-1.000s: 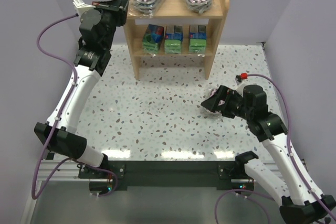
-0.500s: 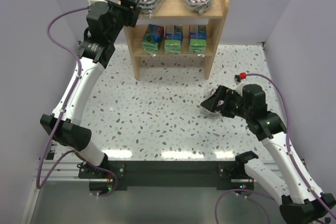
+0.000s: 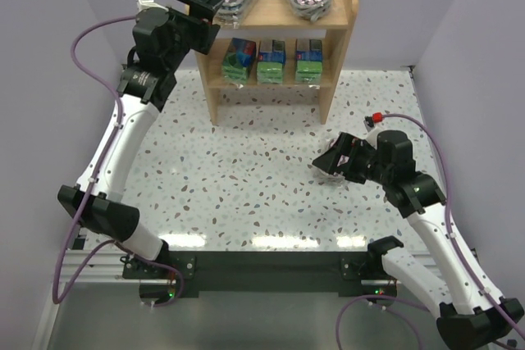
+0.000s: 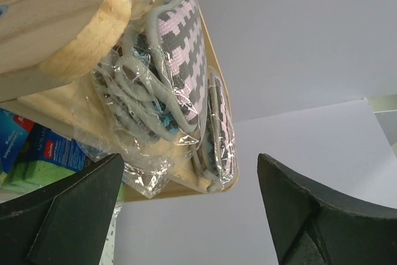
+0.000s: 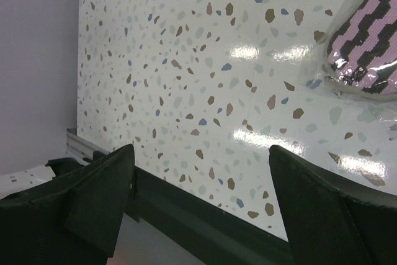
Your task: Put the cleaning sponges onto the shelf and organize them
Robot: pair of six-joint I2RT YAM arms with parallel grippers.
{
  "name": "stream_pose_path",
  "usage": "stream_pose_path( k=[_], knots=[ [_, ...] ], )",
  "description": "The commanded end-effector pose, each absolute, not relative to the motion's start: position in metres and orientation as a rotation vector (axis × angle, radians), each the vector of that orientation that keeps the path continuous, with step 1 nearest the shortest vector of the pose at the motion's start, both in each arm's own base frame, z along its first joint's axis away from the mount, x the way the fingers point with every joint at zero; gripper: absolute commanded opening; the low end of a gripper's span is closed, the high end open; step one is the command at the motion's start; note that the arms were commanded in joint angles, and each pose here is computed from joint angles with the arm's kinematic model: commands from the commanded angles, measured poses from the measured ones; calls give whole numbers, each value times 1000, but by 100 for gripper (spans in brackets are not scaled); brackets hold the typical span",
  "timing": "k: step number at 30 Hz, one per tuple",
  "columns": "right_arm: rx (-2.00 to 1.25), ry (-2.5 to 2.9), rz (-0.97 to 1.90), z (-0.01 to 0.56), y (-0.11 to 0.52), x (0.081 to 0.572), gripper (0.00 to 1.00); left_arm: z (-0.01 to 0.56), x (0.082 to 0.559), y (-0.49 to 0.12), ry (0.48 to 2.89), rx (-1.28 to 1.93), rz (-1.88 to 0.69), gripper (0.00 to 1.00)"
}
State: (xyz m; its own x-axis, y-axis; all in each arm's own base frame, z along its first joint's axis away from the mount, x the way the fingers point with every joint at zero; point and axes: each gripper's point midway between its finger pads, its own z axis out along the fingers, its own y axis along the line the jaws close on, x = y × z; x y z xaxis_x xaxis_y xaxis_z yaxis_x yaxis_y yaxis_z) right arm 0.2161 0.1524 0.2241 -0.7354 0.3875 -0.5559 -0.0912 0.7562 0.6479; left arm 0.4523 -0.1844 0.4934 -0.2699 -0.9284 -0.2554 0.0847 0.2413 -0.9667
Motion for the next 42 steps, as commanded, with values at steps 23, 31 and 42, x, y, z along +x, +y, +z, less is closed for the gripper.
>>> stream_pose_path(
  k=[23,31,42],
  knots=[
    [209,2223,901,231,155,214,93,482,493,-203,1545,-723,-1334,22],
    [210,2216,908,233,155,213,93,492,482,-189,1438,-737,-1358,0],
    [197,2219,904,234,155,213,93,534,449,-143,1128,-826,-1315,0]
  ],
)
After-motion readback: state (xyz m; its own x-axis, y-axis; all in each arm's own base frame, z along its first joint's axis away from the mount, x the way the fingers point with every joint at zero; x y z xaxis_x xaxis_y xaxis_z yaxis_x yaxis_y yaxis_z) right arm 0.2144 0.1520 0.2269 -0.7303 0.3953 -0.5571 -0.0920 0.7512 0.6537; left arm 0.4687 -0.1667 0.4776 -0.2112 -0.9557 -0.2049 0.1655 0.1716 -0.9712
